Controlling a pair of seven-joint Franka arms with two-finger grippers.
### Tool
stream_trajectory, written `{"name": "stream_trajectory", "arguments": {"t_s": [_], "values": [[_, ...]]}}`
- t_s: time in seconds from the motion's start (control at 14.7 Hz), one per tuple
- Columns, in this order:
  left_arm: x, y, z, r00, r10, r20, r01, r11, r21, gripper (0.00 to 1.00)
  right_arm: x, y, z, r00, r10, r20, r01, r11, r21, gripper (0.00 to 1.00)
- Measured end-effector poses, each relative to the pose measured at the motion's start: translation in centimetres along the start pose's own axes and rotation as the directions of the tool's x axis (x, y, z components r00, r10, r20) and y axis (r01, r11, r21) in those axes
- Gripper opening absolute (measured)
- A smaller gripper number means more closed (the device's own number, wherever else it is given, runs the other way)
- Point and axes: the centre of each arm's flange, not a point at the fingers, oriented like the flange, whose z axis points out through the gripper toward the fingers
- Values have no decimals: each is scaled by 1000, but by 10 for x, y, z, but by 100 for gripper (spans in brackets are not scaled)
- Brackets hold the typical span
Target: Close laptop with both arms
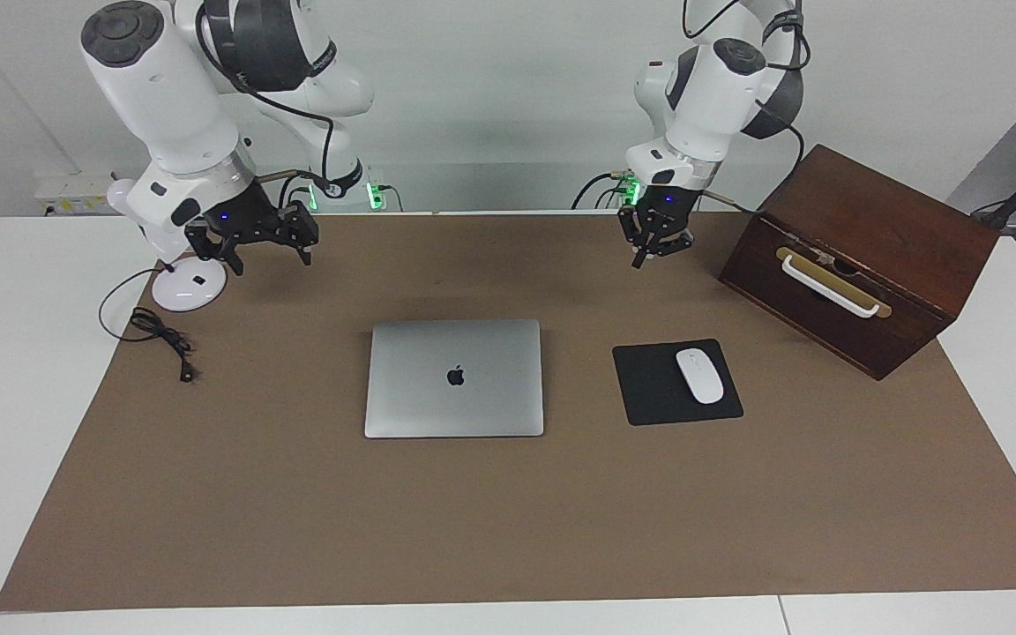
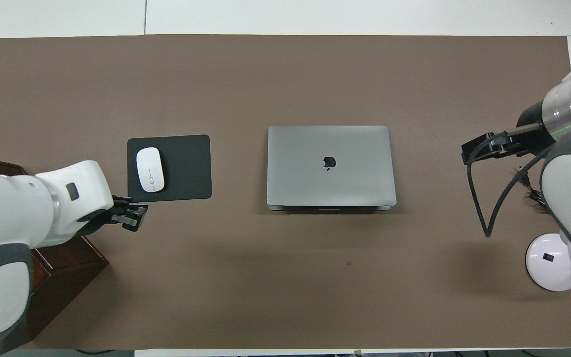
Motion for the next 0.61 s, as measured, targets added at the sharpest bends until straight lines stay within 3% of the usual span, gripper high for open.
{"name": "stream_trajectory", "arguments": {"t_s": [0.34,0.61], "values": [[3,-28,-39,980,-198,-32,198,980,4,97,-4,2,2,1000,4,27,-4,1000,1,100],[-3,-64,-52,946,-317,-61,318,948,11,100,-4,7,1,1000,13,26,-13,1000,0,100]]}}
